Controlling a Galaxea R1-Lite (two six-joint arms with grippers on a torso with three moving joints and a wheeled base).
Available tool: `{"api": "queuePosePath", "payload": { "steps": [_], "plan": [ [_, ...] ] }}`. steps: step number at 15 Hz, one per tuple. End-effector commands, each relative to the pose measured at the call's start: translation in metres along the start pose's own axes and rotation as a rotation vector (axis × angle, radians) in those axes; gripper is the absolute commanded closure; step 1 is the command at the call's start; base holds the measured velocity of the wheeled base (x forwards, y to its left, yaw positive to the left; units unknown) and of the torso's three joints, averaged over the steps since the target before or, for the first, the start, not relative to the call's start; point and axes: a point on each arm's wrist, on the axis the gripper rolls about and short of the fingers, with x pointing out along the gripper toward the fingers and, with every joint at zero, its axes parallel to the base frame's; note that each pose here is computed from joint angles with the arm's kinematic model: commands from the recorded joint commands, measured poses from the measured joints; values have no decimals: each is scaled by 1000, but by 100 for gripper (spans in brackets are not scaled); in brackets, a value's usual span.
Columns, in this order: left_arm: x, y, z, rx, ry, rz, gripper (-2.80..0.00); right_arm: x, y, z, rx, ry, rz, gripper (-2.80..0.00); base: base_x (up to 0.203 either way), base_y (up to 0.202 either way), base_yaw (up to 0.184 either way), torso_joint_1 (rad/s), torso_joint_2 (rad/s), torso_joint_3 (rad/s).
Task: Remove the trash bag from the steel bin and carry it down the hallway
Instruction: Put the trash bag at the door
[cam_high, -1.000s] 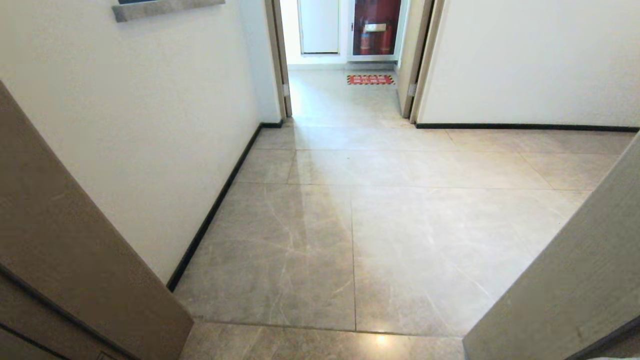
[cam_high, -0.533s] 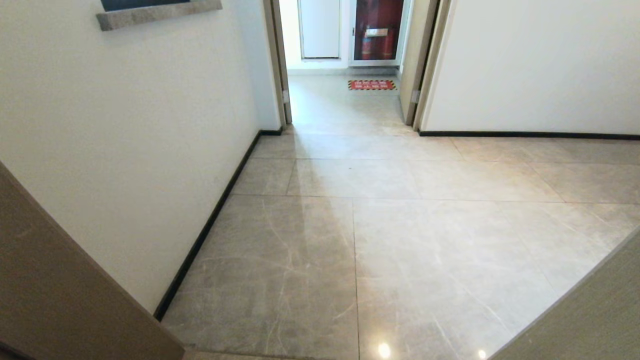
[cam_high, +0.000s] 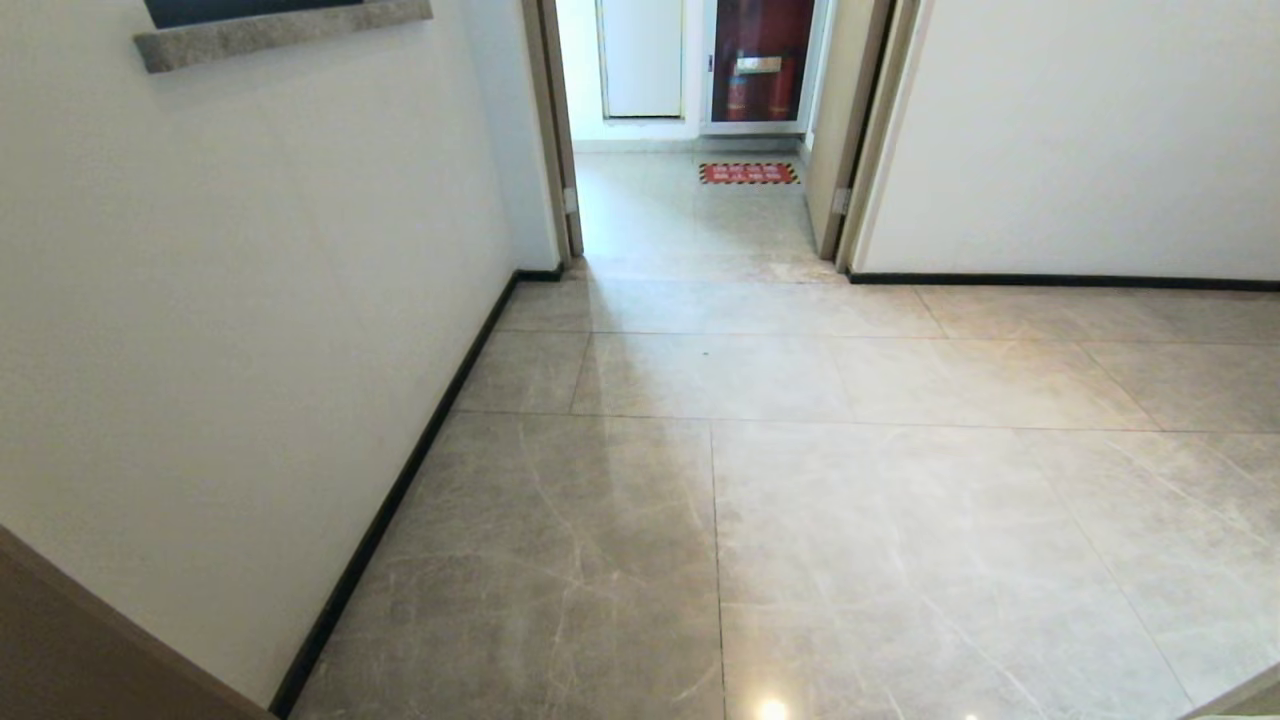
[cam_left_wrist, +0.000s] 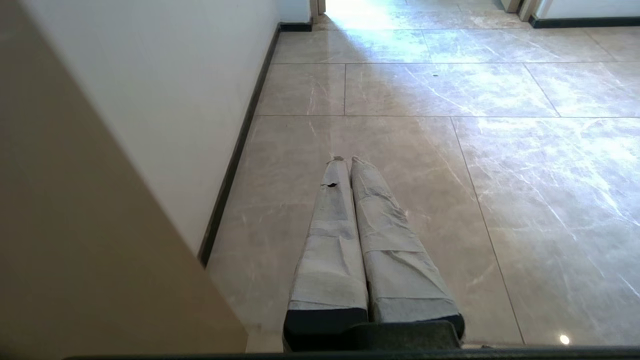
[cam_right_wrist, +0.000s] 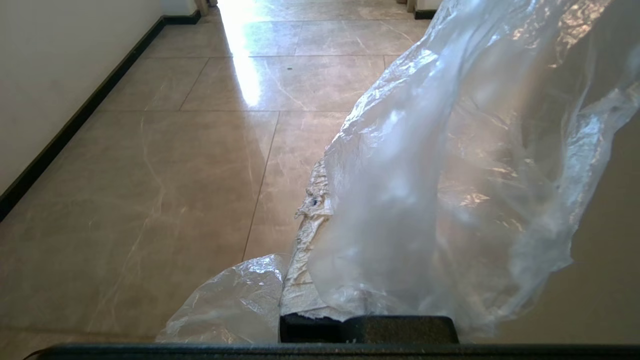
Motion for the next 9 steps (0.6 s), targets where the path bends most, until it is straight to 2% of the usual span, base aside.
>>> {"api": "queuePosePath", "payload": {
  "steps": [1, 9],
  "plan": [
    [0, 0, 0, 0, -1, 0, 0, 0, 0, 0, 0, 2, 1, 0, 192, 0, -1, 2, 2, 0],
    [0, 0, 0, -2, 1, 0, 0, 0, 0, 0, 0, 2, 1, 0, 193, 0, 0, 3, 3, 6]
  ]
}}
